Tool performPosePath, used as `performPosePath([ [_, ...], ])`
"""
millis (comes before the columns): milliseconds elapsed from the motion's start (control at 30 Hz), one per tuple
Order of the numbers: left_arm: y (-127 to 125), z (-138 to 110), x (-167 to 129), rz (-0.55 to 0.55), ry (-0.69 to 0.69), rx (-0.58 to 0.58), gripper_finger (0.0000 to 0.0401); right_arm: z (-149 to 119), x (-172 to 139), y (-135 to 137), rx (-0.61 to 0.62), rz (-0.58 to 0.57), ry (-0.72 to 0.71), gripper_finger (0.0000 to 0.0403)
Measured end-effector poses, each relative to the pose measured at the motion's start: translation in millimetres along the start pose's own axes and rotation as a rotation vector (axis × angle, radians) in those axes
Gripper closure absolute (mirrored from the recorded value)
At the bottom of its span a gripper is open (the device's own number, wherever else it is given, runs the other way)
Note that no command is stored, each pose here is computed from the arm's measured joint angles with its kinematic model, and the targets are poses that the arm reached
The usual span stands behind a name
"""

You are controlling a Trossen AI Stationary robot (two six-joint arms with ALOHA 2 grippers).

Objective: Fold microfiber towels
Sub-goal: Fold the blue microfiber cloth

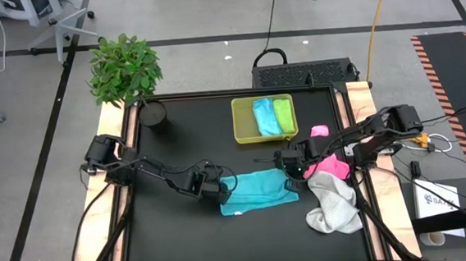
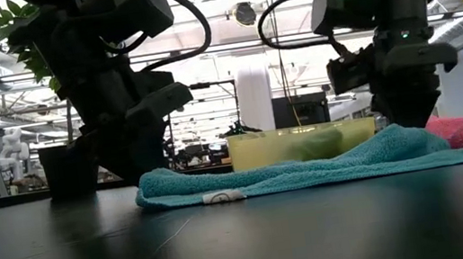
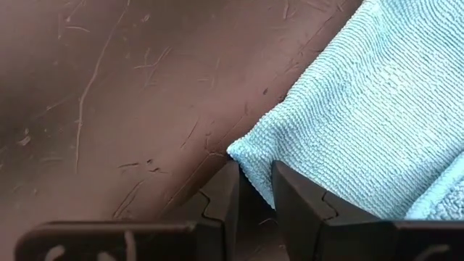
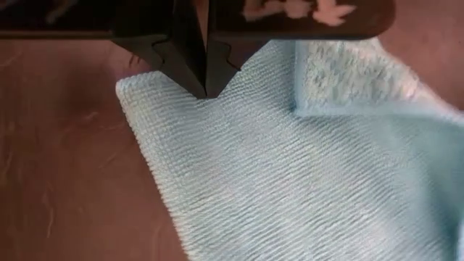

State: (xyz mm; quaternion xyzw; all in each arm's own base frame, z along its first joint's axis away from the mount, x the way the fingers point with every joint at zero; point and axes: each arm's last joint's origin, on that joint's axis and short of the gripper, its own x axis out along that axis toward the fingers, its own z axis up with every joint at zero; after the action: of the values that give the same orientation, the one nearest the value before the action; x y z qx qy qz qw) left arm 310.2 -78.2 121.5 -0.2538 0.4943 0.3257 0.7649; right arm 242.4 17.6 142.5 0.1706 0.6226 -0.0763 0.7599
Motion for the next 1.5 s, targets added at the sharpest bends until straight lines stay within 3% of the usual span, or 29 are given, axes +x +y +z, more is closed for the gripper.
performPosePath([
  [300,1.6,1.5,-2.2,0.002,-0.006,-0.002,0.0314,-1.6,-32.8,7.7,0.057,0.085,-0.115,0.0403],
  [667,1.7,1.8,-2.3,0.008,-0.015,-0.005,0.0314,16.7,-16.3,23.0,0.06,0.168,-0.234,0.0403],
  [933,1.8,1.8,-2.5,0.008,-0.015,-0.006,0.0313,13.0,1.2,29.9,0.063,0.193,-0.141,0.0403],
  [1500,1.9,2.1,-2.5,0.008,-0.017,-0.006,0.0313,-20.6,-0.7,69.7,0.089,0.279,0.015,0.0403],
])
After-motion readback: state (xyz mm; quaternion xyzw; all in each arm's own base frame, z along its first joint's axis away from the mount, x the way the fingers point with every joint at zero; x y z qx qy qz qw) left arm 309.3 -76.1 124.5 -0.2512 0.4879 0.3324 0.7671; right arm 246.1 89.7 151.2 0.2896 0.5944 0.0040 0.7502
